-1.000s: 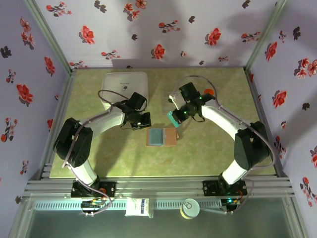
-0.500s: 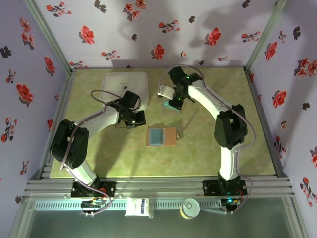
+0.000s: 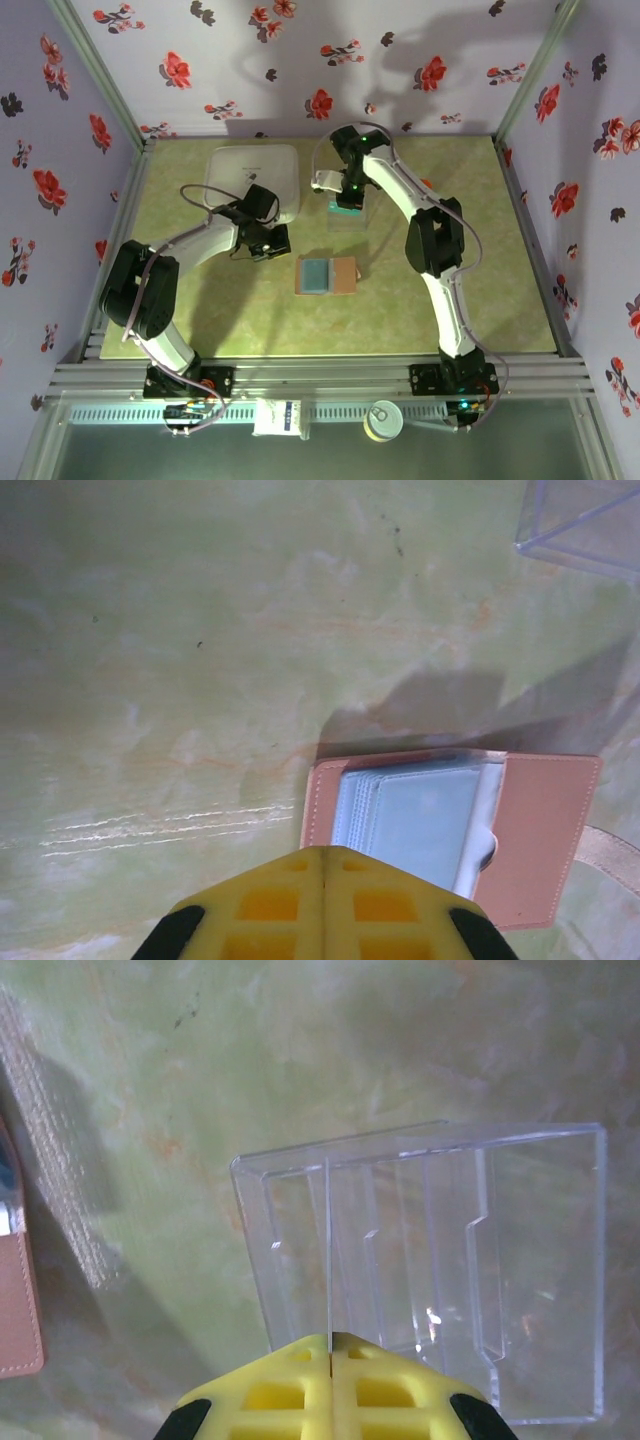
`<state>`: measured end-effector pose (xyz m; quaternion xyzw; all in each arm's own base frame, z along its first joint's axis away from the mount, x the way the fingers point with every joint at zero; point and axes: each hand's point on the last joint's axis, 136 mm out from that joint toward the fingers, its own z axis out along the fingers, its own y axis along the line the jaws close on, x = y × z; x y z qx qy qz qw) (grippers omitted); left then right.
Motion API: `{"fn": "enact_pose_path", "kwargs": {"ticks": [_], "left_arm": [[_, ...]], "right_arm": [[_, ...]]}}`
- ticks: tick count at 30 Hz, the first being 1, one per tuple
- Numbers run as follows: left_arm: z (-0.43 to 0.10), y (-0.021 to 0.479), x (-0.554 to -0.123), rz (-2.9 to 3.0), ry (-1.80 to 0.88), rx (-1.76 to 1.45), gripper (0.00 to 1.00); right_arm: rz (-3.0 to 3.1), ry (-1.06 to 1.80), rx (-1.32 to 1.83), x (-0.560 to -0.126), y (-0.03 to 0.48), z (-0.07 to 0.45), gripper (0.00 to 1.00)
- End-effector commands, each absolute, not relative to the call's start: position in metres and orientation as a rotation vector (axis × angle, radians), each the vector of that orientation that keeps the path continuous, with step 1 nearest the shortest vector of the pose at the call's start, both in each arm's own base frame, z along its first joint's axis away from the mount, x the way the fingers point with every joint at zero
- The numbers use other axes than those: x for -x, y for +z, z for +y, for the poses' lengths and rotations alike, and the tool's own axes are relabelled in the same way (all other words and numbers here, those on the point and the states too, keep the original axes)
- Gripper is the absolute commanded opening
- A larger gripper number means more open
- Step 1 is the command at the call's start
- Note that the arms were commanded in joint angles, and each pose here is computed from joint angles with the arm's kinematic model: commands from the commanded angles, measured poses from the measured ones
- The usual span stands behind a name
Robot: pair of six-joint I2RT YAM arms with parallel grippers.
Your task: Take the credit cards out of the card holder
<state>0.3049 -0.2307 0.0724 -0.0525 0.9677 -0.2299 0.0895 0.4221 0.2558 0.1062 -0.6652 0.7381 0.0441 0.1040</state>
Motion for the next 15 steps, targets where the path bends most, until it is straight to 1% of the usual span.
{"fn": "enact_pose_path", "kwargs": {"ticks": [1,7,15], "left_arm": [[-0.227,0.074,-0.302,2.881,-0.699,0.144,0.04],[-0.223,0.071,-0.302,2.89,-0.689,0.158,0.04],[-0.223,0.071,-0.303,2.892,-0.689,0.166,0.04]], "right_arm": [[2.212,0.159,2.076,-0.408,0.096,0.242,0.0],[2.246,0.239,2.127,-0.397,0.082,0.242,0.0],[2.268,0.324,2.155,-0.384,0.078,0.242,0.0]]}}
